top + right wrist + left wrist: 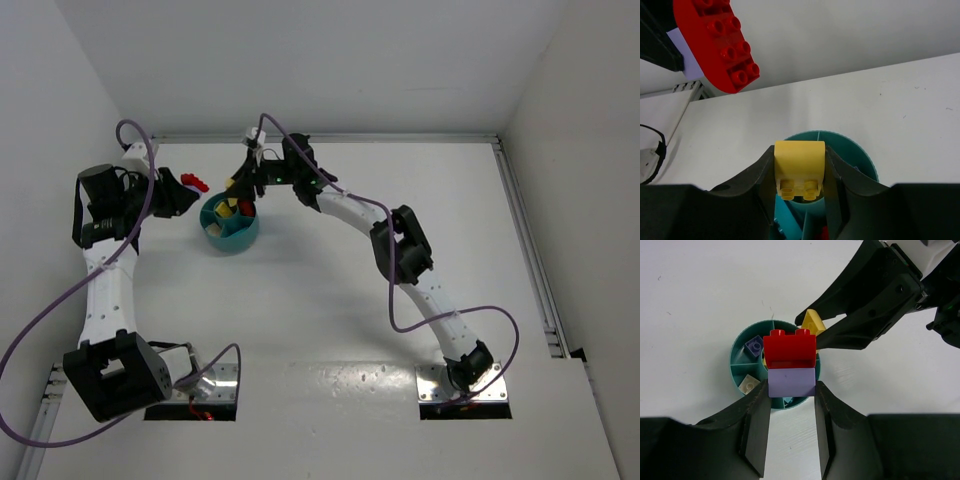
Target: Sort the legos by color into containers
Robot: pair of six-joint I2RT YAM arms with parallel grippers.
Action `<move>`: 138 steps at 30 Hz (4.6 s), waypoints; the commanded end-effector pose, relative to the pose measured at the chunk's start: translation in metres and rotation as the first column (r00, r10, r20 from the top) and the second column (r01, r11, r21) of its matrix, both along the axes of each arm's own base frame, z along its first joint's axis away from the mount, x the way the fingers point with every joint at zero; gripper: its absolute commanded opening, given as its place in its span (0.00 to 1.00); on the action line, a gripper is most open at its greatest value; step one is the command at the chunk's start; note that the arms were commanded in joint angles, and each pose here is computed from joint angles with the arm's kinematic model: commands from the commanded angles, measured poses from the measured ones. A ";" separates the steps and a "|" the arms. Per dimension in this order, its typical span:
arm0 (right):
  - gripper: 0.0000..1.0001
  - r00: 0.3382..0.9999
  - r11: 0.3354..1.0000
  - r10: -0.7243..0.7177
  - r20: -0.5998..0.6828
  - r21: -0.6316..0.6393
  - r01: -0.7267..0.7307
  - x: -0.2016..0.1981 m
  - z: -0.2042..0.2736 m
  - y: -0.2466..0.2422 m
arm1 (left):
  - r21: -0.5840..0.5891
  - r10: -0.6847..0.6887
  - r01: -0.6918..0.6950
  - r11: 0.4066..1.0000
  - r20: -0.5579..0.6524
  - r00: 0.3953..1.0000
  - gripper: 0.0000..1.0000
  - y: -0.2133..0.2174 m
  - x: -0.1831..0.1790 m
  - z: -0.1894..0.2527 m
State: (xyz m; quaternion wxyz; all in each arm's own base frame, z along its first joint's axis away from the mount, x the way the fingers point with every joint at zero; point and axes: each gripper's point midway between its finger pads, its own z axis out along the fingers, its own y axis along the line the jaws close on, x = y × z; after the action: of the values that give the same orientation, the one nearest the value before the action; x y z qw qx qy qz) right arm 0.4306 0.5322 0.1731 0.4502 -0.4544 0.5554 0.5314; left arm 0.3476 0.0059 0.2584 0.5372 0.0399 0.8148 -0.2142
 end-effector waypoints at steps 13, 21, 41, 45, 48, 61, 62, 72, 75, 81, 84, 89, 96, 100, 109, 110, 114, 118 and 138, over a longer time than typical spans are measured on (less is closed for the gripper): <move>0.00 0.997 0.998 -0.027 0.073 0.051 0.023 0.009 -0.002 0.017 | 0.003 0.039 -0.039 0.999 0.031 0.999 0.07 0.007 0.001 0.009; 0.43 0.998 0.999 -0.013 0.064 0.032 0.011 0.007 -0.011 0.017 | 0.009 0.047 -0.048 0.999 0.036 0.998 0.07 0.007 -0.004 0.008; 0.67 0.865 0.864 0.500 0.046 0.036 -0.502 -0.081 0.090 -0.119 | 0.009 -0.612 0.613 0.790 -0.049 0.789 0.07 -0.069 -0.039 -0.046; 0.74 0.839 0.839 0.543 0.039 0.023 -0.544 -0.089 0.093 -0.124 | 0.024 -0.713 0.716 0.698 -0.068 0.698 0.07 -0.091 -0.050 -0.053; 0.77 0.815 0.815 0.579 0.018 0.007 -0.579 -0.095 0.084 -0.116 | 0.023 -0.759 0.762 0.647 -0.065 0.647 0.07 -0.103 -0.060 -0.050; 0.71 0.789 0.792 0.607 -0.093 -0.013 -0.611 -0.104 0.061 -0.106 | 0.074 -0.769 0.767 0.638 -0.002 0.639 0.07 -0.123 -0.056 -0.025; 0.71 0.789 0.792 0.607 -0.093 -0.013 -0.611 -0.104 0.061 -0.106 | 0.075 -0.766 0.764 0.641 0.001 0.642 0.07 -0.123 -0.054 -0.024; 0.69 0.776 0.781 0.619 -0.119 -0.013 -0.624 -0.106 0.055 -0.096 | 0.080 -0.773 0.770 0.634 0.016 0.634 0.07 -0.131 -0.053 -0.018; 0.64 0.771 0.776 0.625 -0.127 -0.013 -0.631 -0.109 0.056 -0.093 | 0.079 -0.770 0.767 0.637 0.018 0.638 0.07 -0.131 -0.051 -0.017; 0.55 0.765 0.770 0.632 -0.128 -0.013 -0.638 -0.111 0.056 -0.089 | 0.089 -0.763 0.759 0.645 0.028 0.645 0.07 -0.134 -0.047 -0.013; 0.48 0.765 0.770 0.632 -0.128 -0.013 -0.638 -0.110 0.054 -0.088 | 0.095 -0.761 0.756 0.647 0.035 0.647 0.05 -0.134 -0.045 -0.011; 0.34 0.765 0.770 0.632 -0.128 -0.013 -0.638 -0.110 0.054 -0.088 | 0.084 -0.762 0.758 0.646 0.033 0.646 0.05 -0.137 -0.045 -0.011; 0.00 0.771 0.779 0.618 -0.157 -0.014 -0.627 -0.106 0.052 -0.092 | 0.094 -0.750 0.746 0.659 0.013 0.661 0.05 -0.134 -0.047 -0.016; 0.00 0.786 0.792 0.603 -0.138 -0.017 -0.611 -0.100 0.058 -0.100 | 0.104 -0.728 0.724 0.682 -0.005 0.686 0.05 -0.125 -0.058 -0.028; 0.00 0.829 0.836 0.541 -0.139 -0.020 -0.548 -0.069 0.076 -0.128 | 0.154 -0.705 0.712 0.685 -0.105 0.701 0.04 -0.095 -0.083 -0.055; 0.00 0.835 0.842 0.532 -0.139 -0.020 -0.539 -0.064 0.076 -0.132 | 0.154 -0.701 0.708 0.689 -0.109 0.705 0.04 -0.092 -0.084 -0.056; 0.00 0.872 0.881 0.474 -0.122 0.060 -0.470 -0.051 0.073 -0.119 | 0.178 -0.643 0.648 0.740 -0.094 0.760 0.04 -0.074 -0.073 -0.053; 0.00 0.917 0.928 0.364 -0.160 0.147 -0.343 -0.027 0.060 -0.098 | 0.085 -0.519 0.519 0.850 -0.031 0.854 0.04 -0.054 -0.051 -0.031; 0.00 0.997 0.998 -0.054 0.055 -0.026 0.056 0.044 -0.001 -0.053 | 0.037 -0.411 0.411 0.911 0.001 0.912 0.04 -0.033 -0.031 -0.027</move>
State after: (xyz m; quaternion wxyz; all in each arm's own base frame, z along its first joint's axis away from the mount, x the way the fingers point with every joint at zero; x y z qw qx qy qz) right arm 0.4676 0.4775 0.1566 0.4381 -0.4436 0.5833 0.5206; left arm 0.3156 -0.0279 0.2256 0.4701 0.2223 0.7986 -0.3031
